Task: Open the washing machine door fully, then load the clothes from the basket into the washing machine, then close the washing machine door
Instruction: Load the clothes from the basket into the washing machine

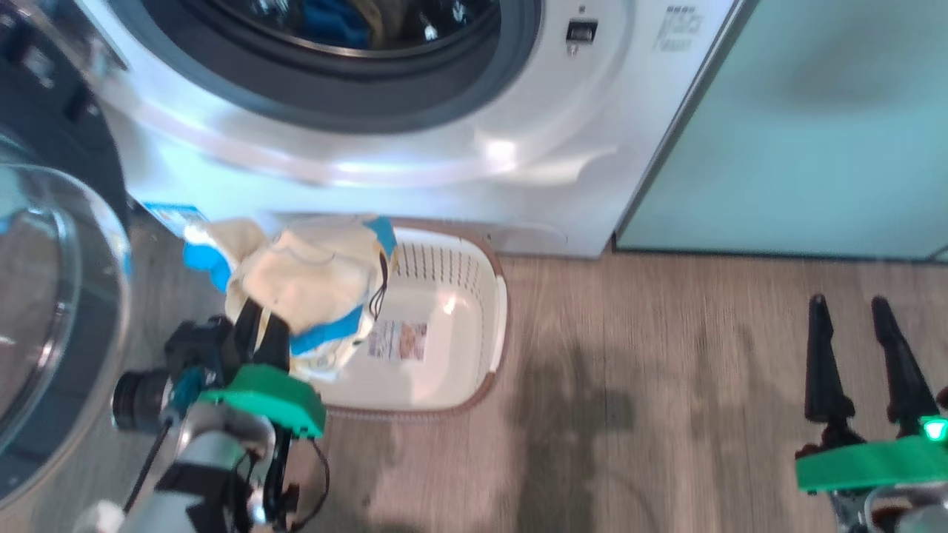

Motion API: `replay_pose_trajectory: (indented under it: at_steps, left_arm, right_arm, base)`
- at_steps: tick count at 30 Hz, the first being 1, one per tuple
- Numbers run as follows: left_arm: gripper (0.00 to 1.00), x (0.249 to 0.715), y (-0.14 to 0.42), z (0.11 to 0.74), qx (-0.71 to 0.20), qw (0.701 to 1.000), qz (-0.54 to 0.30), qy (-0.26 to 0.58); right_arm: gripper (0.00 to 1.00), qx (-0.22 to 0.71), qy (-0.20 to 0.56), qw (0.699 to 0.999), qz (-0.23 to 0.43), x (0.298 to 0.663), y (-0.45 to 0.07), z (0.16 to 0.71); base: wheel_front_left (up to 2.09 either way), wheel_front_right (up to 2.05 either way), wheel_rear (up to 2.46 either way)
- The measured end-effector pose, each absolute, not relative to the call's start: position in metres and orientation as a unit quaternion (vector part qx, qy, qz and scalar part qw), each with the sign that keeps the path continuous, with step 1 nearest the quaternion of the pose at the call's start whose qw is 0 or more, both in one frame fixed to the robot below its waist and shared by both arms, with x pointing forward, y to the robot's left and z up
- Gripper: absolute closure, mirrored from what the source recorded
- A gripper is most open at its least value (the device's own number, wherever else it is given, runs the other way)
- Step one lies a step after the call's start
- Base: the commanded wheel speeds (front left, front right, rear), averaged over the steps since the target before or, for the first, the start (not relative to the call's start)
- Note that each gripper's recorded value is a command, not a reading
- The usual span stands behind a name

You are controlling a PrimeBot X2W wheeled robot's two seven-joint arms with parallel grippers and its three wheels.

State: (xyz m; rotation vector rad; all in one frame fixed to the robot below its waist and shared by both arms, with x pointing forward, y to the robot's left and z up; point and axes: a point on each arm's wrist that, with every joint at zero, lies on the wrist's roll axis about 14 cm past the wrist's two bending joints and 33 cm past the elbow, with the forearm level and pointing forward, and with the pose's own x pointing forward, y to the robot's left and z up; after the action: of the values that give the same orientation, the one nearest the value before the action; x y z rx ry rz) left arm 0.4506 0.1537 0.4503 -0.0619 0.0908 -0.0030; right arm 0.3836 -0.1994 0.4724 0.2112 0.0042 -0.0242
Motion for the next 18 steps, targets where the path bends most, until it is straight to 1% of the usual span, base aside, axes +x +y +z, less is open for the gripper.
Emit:
replay_pose_trajectory:
  at_steps: [8, 18]
  left_arm:
    - [1.0, 0.412, 0.176, 0.488, -0.021, 0.999, 0.027, 0.013]
    - [1.0, 0.371, 0.18, 0.51, -0.022, 0.999, 0.03, 0.002]
  right_arm:
    - [0.0, 0.102, -0.016, 0.995, -0.001, 0.359, -0.193, 0.488]
    - [0.0, 0.101, -0.029, 0.994, 0.011, 0.328, -0.185, 0.498]
  base:
    - [0.0, 0.0, 0.0]
    - [0.0, 0.0, 0.0]
